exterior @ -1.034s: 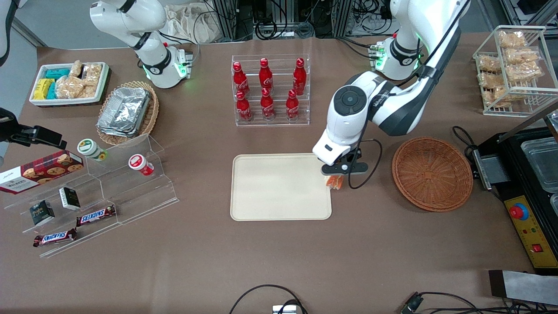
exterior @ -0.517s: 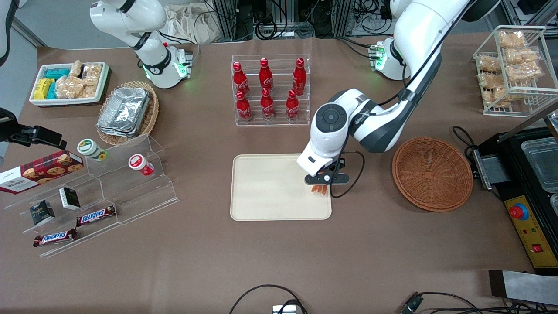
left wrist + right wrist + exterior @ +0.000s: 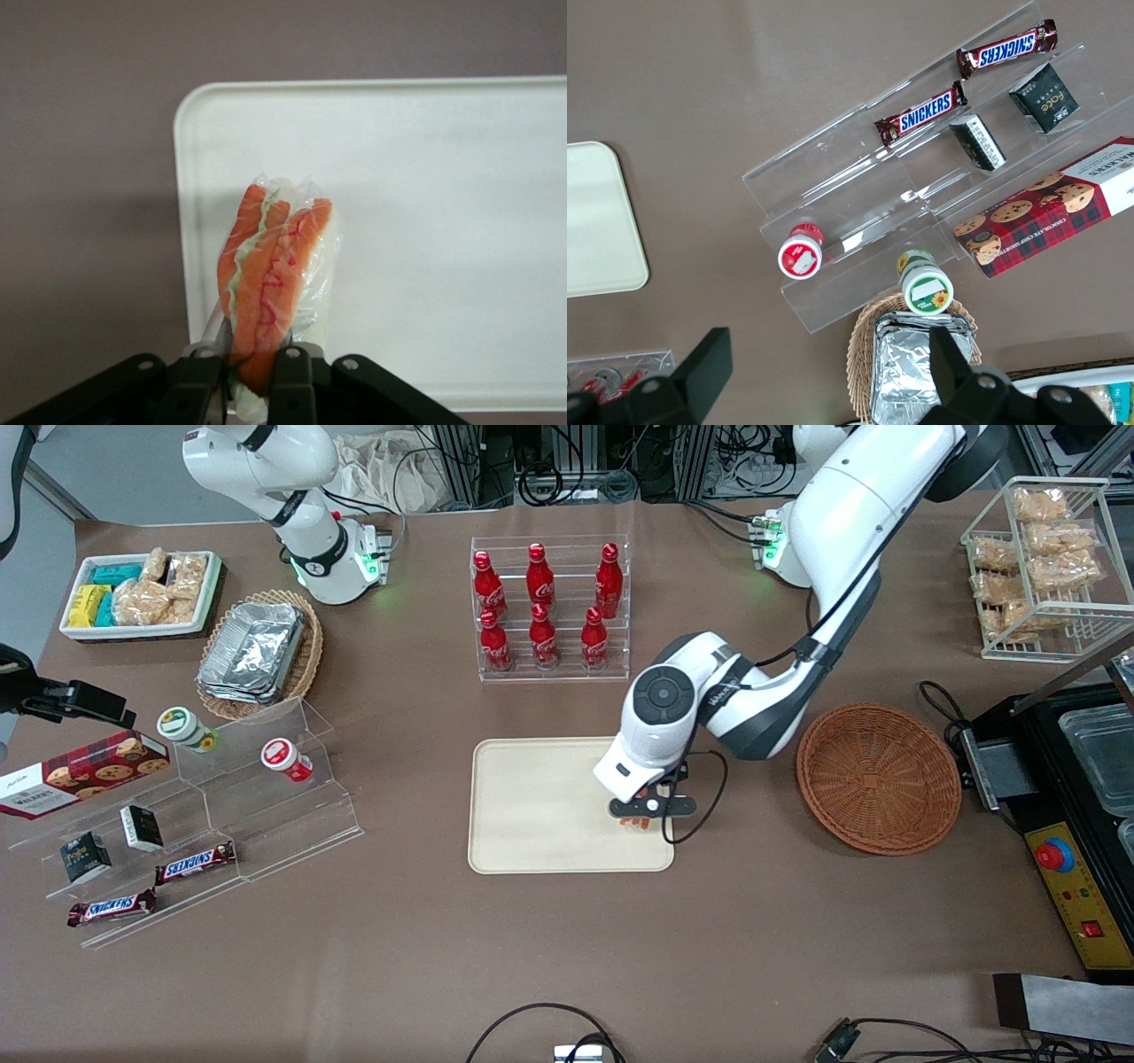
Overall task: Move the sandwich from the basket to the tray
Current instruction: 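Lower the sandwich onto the tray and open the left gripper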
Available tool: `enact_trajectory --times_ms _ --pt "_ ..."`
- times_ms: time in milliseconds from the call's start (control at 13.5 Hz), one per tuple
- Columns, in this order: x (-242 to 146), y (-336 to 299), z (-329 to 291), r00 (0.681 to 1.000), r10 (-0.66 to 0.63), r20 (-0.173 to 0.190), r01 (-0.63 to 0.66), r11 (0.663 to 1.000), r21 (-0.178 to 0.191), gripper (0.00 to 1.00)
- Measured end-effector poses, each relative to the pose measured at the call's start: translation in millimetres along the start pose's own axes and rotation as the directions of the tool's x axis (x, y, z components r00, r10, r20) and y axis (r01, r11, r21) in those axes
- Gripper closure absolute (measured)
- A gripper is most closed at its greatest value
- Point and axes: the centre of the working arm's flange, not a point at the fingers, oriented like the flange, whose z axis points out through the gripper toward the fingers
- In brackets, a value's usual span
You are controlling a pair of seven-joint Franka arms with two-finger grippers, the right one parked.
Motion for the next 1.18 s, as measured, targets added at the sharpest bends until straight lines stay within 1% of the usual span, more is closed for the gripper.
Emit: enact_trajectory --times_ms 369,443,665,887,961,1034,1108,1182 --pt "-0.3 11.8 10.9 1.0 0.002 0.008 -0.002 1.0 -0.004 0.82" --pt "0.4 11.0 14.0 1.0 0.002 0.01 -0.002 1.0 0.0 0.82" --pt "2.2 7.2 30.1 1.0 0.015 0.012 -0.015 0.999 0.028 0.82" --pt "1.5 6.6 42.1 1.0 0.018 0.026 -0.019 0.999 0.036 0.81" --pt "1.4 6.6 43.6 0.999 0.018 0.028 -0.019 0.999 0.036 0.79" --pt "1.5 6.6 44.6 0.999 0.018 0.029 -0.019 0.999 0.036 0.72" --pt "1.9 6.7 44.8 0.999 0.017 0.029 -0.018 0.999 0.036 0.72" --pt "2.2 6.7 44.7 0.999 0.017 0.029 -0.018 0.999 0.036 0.66"
